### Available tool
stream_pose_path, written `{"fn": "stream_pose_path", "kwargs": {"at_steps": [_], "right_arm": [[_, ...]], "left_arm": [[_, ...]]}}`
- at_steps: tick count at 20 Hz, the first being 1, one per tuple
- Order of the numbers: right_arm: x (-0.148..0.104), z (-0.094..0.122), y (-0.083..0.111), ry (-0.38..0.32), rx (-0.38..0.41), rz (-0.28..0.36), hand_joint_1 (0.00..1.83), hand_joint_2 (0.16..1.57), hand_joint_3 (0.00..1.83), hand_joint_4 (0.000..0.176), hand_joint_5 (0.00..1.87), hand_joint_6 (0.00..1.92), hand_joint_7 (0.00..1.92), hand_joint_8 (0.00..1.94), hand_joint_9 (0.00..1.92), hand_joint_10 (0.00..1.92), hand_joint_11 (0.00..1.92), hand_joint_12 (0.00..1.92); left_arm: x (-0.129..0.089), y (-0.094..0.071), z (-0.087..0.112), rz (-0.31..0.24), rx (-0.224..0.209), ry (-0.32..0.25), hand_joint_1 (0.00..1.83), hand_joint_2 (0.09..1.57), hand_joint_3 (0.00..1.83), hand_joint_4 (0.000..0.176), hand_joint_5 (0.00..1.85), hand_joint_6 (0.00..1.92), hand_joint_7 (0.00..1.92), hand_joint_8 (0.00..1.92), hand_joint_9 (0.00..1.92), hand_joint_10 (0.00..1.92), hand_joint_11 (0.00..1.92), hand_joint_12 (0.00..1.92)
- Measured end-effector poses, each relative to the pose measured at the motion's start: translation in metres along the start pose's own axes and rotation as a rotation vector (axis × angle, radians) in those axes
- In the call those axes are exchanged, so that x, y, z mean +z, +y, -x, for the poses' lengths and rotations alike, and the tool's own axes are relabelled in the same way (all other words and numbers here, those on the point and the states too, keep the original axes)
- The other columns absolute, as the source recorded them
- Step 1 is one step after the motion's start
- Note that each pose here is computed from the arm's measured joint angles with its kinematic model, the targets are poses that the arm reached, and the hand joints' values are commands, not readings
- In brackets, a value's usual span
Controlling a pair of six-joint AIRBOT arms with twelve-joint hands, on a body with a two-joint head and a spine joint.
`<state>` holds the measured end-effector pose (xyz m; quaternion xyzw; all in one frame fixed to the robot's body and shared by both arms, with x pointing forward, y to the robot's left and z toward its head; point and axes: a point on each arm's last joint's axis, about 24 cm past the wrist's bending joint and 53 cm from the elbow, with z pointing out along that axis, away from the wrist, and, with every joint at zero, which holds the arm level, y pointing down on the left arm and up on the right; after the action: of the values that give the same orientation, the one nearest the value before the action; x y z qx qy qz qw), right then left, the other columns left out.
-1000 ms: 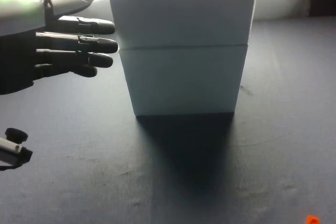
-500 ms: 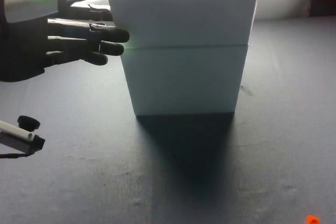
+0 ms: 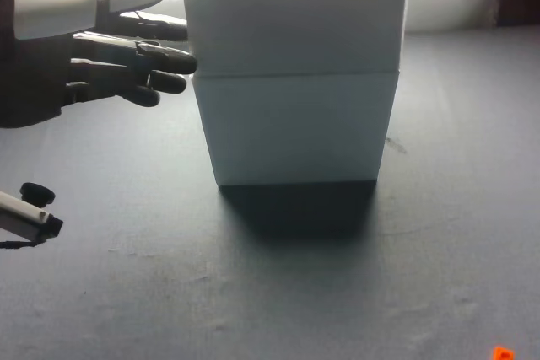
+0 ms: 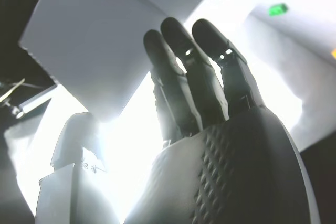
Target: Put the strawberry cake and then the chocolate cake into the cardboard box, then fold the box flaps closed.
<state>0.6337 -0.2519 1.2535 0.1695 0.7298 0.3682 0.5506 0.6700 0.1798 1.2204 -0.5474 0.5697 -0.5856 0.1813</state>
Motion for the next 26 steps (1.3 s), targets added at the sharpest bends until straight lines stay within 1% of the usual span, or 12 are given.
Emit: {"fn": "stream_pose_path", "kwargs": {"at_steps": [2, 8, 10, 14, 16, 17, 18, 19, 21, 23, 25, 26], "right_arm": [[0.000, 0.000, 0.000, 0.001, 0.000, 0.000, 0.30, 1.27, 0.00, 0.000, 0.53, 0.57, 0.70, 0.39, 0.44, 1.00, 0.07, 1.57], [0.000, 0.000, 0.000, 0.001, 0.000, 0.000, 0.30, 1.27, 0.00, 0.000, 0.53, 0.58, 0.71, 0.39, 0.45, 1.01, 0.08, 1.58], [0.000, 0.000, 0.000, 0.001, 0.000, 0.000, 0.28, 1.28, 0.00, 0.000, 0.52, 0.57, 0.69, 0.39, 0.43, 1.00, 0.06, 1.57], [0.000, 0.000, 0.000, 0.001, 0.000, 0.000, 0.30, 1.27, 0.00, 0.000, 0.54, 0.55, 0.71, 0.39, 0.44, 1.00, 0.07, 1.56], [0.000, 0.000, 0.000, 0.001, 0.000, 0.000, 0.29, 1.27, 0.00, 0.000, 0.53, 0.55, 0.70, 0.39, 0.44, 1.00, 0.06, 1.55], [0.000, 0.000, 0.000, 0.001, 0.000, 0.000, 0.27, 1.27, 0.00, 0.000, 0.53, 0.55, 0.70, 0.38, 0.44, 1.00, 0.06, 1.55], [0.000, 0.000, 0.000, 0.001, 0.000, 0.000, 0.30, 1.27, 0.00, 0.000, 0.54, 0.54, 0.71, 0.37, 0.45, 0.98, 0.07, 1.55], [0.000, -0.001, 0.000, 0.002, 0.001, 0.000, 0.31, 1.26, 0.00, 0.000, 0.54, 0.54, 0.71, 0.36, 0.45, 0.97, 0.07, 1.55], [0.000, -0.001, 0.000, 0.002, 0.001, 0.000, 0.31, 1.26, 0.00, 0.000, 0.54, 0.53, 0.71, 0.36, 0.45, 0.97, 0.07, 1.55], [0.000, -0.001, 0.001, 0.003, 0.001, 0.001, 0.31, 1.26, 0.00, 0.000, 0.54, 0.53, 0.71, 0.36, 0.46, 0.97, 0.08, 1.55], [0.000, -0.001, 0.001, 0.003, 0.001, 0.001, 0.32, 1.26, 0.00, 0.000, 0.54, 0.54, 0.71, 0.36, 0.45, 0.98, 0.08, 1.56], [0.000, -0.001, 0.001, 0.003, 0.001, 0.001, 0.33, 1.26, 0.00, 0.000, 0.54, 0.54, 0.72, 0.36, 0.46, 0.98, 0.08, 1.56]], "left_arm": [[0.002, -0.004, 0.003, -0.005, 0.006, -0.010, 0.38, 1.17, 0.00, 0.000, 0.58, 0.00, 0.77, 0.01, 0.56, 0.63, 0.14, 1.49], [0.011, -0.006, -0.006, -0.011, 0.023, 0.010, 0.37, 1.17, 0.00, 0.000, 0.57, 0.00, 0.76, 0.00, 0.55, 0.63, 0.14, 1.49], [0.014, -0.009, -0.010, -0.017, 0.041, 0.017, 0.35, 1.18, 0.00, 0.000, 0.57, 0.00, 0.76, 0.00, 0.56, 0.63, 0.14, 1.50], [0.019, -0.009, -0.013, -0.017, 0.064, 0.026, 0.36, 1.18, 0.00, 0.000, 0.56, 0.00, 0.76, 0.00, 0.54, 0.64, 0.11, 1.52], [0.022, -0.010, -0.017, -0.022, 0.095, 0.037, 0.37, 1.17, 0.00, 0.000, 0.56, 0.00, 0.76, 0.00, 0.55, 0.65, 0.12, 1.52], [0.022, -0.013, -0.018, -0.032, 0.119, 0.041, 0.37, 1.17, 0.00, 0.000, 0.56, 0.00, 0.76, 0.00, 0.55, 0.65, 0.12, 1.52], [0.024, -0.016, -0.021, -0.041, 0.157, 0.049, 0.38, 1.18, 0.00, 0.000, 0.55, 0.00, 0.74, 0.00, 0.53, 0.65, 0.11, 1.51], [0.024, -0.017, -0.021, -0.045, 0.173, 0.050, 0.36, 1.18, 0.00, 0.000, 0.54, 0.00, 0.74, 0.00, 0.53, 0.65, 0.11, 1.51], [0.025, -0.022, -0.020, -0.063, 0.238, 0.057, 0.39, 1.17, 0.00, 0.000, 0.56, 0.01, 0.75, 0.01, 0.54, 0.66, 0.13, 1.51], [0.025, -0.027, -0.019, -0.079, 0.281, 0.064, 0.39, 1.17, 0.00, 0.000, 0.56, 0.01, 0.75, 0.01, 0.54, 0.66, 0.13, 1.51], [0.024, -0.037, -0.011, -0.101, 0.314, 0.058, 0.40, 1.17, 0.00, 0.000, 0.55, 0.00, 0.74, 0.00, 0.53, 0.66, 0.14, 1.49], [0.023, -0.039, -0.007, -0.105, 0.318, 0.050, 0.39, 1.17, 0.00, 0.000, 0.55, 0.00, 0.74, 0.00, 0.53, 0.66, 0.13, 1.49]]}}
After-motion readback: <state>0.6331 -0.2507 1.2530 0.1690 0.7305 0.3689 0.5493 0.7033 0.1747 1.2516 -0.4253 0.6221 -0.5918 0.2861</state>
